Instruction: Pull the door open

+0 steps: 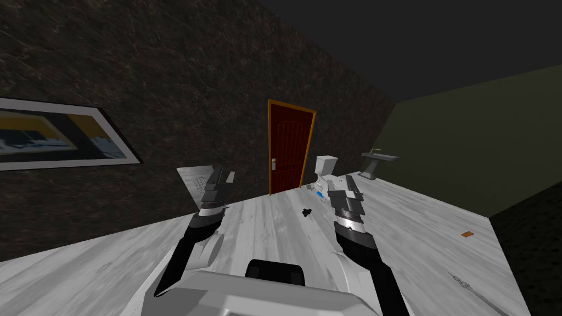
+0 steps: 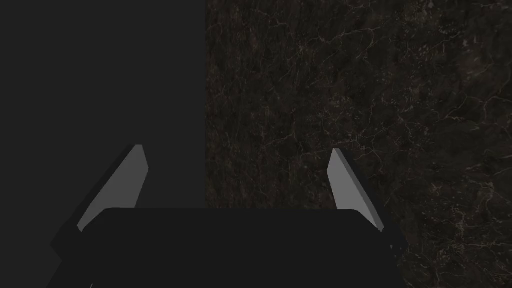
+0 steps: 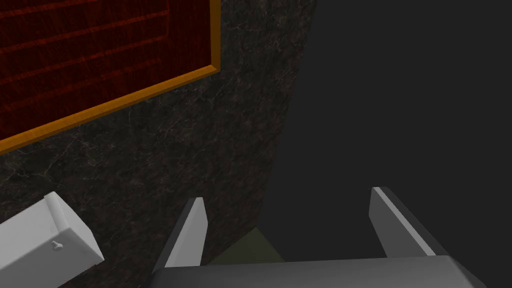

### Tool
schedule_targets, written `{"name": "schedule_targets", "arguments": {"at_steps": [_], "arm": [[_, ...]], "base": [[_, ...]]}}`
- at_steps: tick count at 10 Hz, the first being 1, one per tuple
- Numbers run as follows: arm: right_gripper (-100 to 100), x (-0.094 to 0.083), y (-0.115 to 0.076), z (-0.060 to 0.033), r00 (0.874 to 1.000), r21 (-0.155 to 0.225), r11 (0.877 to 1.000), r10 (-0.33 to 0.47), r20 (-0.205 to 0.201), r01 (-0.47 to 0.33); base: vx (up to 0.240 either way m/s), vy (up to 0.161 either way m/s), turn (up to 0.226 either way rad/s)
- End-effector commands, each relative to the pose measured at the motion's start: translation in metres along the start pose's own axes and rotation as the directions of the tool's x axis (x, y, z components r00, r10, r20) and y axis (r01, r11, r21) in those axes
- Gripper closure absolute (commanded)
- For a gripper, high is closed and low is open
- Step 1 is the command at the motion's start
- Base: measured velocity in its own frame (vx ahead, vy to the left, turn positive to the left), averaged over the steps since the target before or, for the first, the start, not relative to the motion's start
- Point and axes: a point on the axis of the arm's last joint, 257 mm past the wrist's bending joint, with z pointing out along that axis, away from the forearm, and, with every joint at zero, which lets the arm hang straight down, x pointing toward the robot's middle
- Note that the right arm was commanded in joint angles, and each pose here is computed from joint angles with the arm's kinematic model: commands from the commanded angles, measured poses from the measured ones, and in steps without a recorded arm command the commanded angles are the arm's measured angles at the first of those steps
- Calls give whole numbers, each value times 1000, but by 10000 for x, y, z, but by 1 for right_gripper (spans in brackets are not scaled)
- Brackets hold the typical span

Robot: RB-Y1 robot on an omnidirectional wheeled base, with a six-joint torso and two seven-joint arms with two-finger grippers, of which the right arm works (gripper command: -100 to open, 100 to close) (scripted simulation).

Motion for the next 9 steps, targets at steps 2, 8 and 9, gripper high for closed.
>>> {"name": "schedule_targets", "arguments": {"at_steps": [2,8,9], "arm": [[-100,30,-142,-8,998,25,998,56,-14,-56],[-100,93,-500,-36,980,92,977,197,-31,-194],[-100,102,-560,-42,975,104,971,221,-32,-217]], "base": [[64,18,54],[97,30,41],[84,16,57]]}}
